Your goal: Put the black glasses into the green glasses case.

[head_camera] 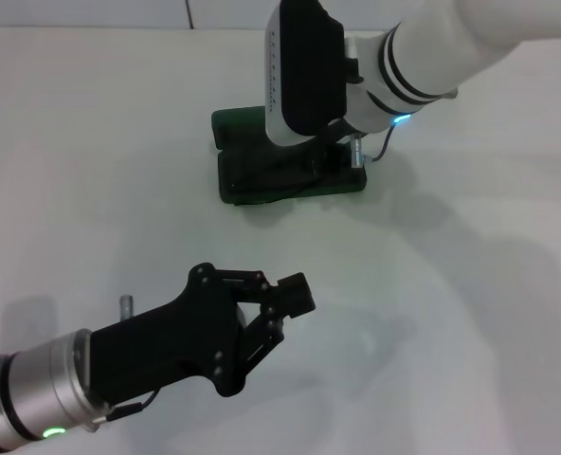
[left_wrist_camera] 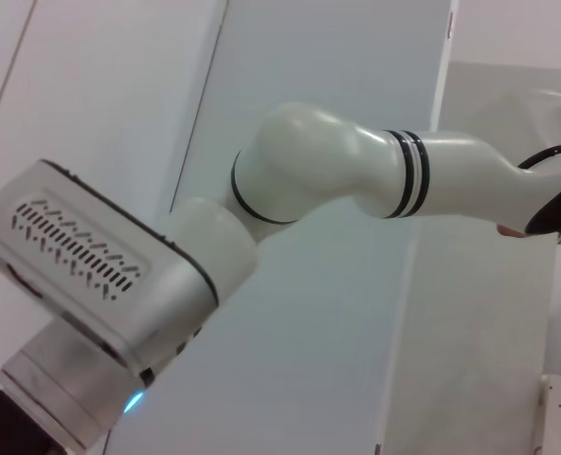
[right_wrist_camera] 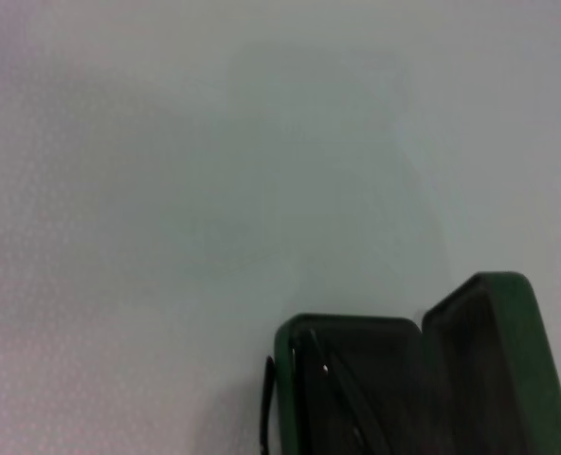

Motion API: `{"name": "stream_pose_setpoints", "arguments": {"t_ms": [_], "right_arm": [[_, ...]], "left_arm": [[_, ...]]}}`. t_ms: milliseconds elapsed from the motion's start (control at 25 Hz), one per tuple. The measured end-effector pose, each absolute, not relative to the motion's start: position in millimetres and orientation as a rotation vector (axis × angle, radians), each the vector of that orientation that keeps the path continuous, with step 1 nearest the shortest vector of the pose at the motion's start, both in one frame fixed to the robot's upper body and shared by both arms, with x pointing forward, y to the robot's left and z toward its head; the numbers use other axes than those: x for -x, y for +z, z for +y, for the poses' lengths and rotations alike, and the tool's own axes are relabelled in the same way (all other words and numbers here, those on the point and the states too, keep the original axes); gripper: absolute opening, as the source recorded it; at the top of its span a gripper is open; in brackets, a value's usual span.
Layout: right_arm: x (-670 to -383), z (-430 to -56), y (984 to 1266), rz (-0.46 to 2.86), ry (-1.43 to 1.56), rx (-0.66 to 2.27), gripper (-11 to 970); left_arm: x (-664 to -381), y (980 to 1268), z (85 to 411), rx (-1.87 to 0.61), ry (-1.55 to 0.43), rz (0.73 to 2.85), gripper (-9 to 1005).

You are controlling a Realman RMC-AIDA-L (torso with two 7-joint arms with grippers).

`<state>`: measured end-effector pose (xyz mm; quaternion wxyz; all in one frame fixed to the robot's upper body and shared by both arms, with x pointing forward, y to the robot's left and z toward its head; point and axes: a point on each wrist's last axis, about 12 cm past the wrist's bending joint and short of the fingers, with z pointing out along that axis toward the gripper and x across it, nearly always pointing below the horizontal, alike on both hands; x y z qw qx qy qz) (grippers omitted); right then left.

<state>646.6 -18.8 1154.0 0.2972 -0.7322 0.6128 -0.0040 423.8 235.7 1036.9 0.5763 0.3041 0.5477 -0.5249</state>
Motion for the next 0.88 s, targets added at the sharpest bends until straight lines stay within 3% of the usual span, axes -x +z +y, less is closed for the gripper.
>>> {"name": "stream_pose_setpoints", "arguments": {"t_ms": [280,560,880], "right_arm": [[-631,-15,1150,1.612,0.022,1.953,175],[-619,-39,1160,1.622,0.060,1.819,177],[-604,-123,1189,1.758,0.284,1.399,178]], "left_arm": [[-424,1037,239,-0.704,-1.219,1.282,81],[-425,1040,242,-0.688,-1.216,1.268,81],[-439,1049,250,-0.634,-1.218,1.254,81]]}}
